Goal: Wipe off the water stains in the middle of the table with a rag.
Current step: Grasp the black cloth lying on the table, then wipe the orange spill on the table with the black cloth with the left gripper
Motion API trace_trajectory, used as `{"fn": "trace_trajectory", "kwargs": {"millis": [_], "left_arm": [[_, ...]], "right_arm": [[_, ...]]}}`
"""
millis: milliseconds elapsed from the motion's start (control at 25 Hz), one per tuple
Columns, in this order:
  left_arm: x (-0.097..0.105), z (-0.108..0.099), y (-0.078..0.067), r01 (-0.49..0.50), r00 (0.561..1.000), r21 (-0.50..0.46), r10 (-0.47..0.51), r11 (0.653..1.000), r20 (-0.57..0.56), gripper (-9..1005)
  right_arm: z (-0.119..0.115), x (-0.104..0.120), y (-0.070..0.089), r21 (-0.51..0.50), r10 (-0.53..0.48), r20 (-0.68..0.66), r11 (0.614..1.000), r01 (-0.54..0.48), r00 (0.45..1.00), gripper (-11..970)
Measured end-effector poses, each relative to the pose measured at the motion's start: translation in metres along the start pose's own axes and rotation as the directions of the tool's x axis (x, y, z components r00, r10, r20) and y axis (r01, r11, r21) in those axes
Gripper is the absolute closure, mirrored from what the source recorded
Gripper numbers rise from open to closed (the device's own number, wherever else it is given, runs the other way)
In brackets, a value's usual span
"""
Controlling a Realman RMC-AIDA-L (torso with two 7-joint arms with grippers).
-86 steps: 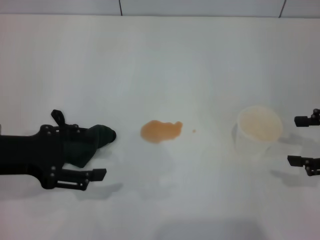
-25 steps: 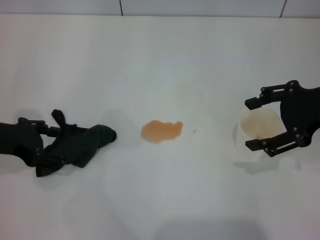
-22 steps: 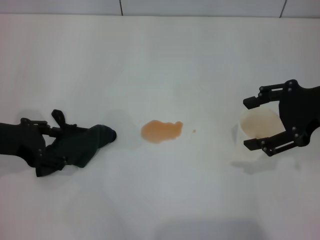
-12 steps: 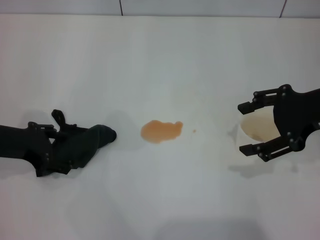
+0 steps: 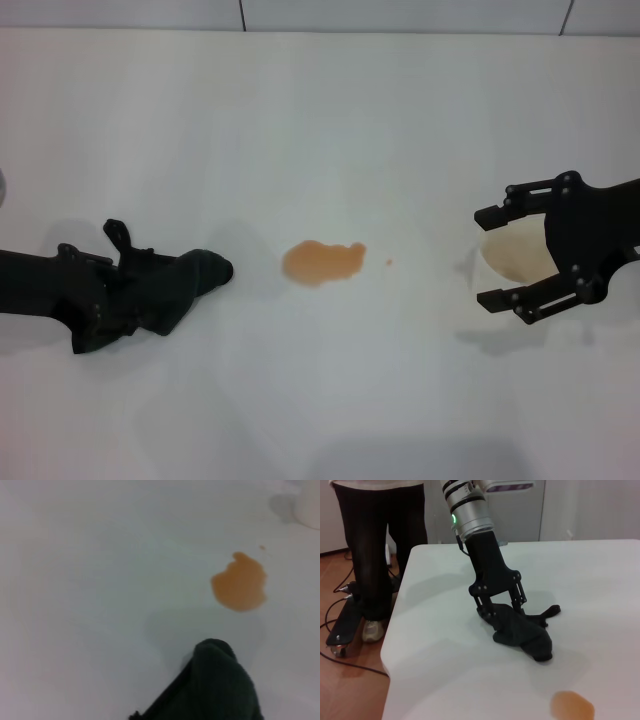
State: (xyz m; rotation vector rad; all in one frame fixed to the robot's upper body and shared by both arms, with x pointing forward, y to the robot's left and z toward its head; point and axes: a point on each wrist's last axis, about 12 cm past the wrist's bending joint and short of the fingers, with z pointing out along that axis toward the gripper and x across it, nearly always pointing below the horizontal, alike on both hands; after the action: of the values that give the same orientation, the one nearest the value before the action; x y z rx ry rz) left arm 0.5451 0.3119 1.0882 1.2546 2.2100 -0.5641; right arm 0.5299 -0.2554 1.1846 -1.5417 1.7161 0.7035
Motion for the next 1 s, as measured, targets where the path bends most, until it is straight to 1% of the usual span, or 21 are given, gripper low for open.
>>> {"fn": "trace_trajectory", "kwargs": {"millis": [200, 320, 560, 680, 800, 920, 1000], "left_arm": [[-0.001, 0.001, 0.001, 0.004, 1.0, -0.005, -0.004, 1.0, -0.021, 497], [-0.006, 0.005, 0.001, 0.008, 1.0, -0.001, -0.008, 1.0, -0.026, 645], [-0.026, 0.008, 0.006, 0.043, 0.999, -0.002, -0.043, 0.999, -0.002, 842], [-0.039, 0.009, 0.01, 0.058, 0.998, -0.019, -0.057, 0.998, 0.012, 858], [-0.056, 0.014, 0.019, 0.081, 0.996, -0.058, -0.079, 0.995, 0.034, 873], [-0.072, 0.029, 0.028, 0.13, 0.99, -0.092, -0.125, 0.987, 0.061, 889], [-0.086, 0.043, 0.032, 0.143, 0.989, -0.101, -0.137, 0.985, 0.062, 899]], "right_arm": [[0.001, 0.0, -0.001, 0.005, 0.0, 0.0, 1.0, 0.0, 1.0, 101], [0.001, 0.0, 0.0, 0.003, -0.002, 0.0, 1.0, 0.002, 1.0, 101], [0.002, -0.001, -0.001, 0.004, -0.009, 0.005, 1.0, 0.009, 1.0, 102], [0.003, -0.001, -0.001, 0.01, -0.006, 0.008, 1.0, 0.006, 1.0, 102], [0.005, -0.001, -0.003, 0.019, -0.008, 0.008, 1.0, 0.008, 1.0, 101], [0.01, -0.001, -0.004, 0.027, -0.021, 0.003, 0.999, 0.021, 1.0, 102], [0.014, -0.002, -0.004, 0.027, -0.033, -0.002, 0.999, 0.033, 0.999, 102]]}}
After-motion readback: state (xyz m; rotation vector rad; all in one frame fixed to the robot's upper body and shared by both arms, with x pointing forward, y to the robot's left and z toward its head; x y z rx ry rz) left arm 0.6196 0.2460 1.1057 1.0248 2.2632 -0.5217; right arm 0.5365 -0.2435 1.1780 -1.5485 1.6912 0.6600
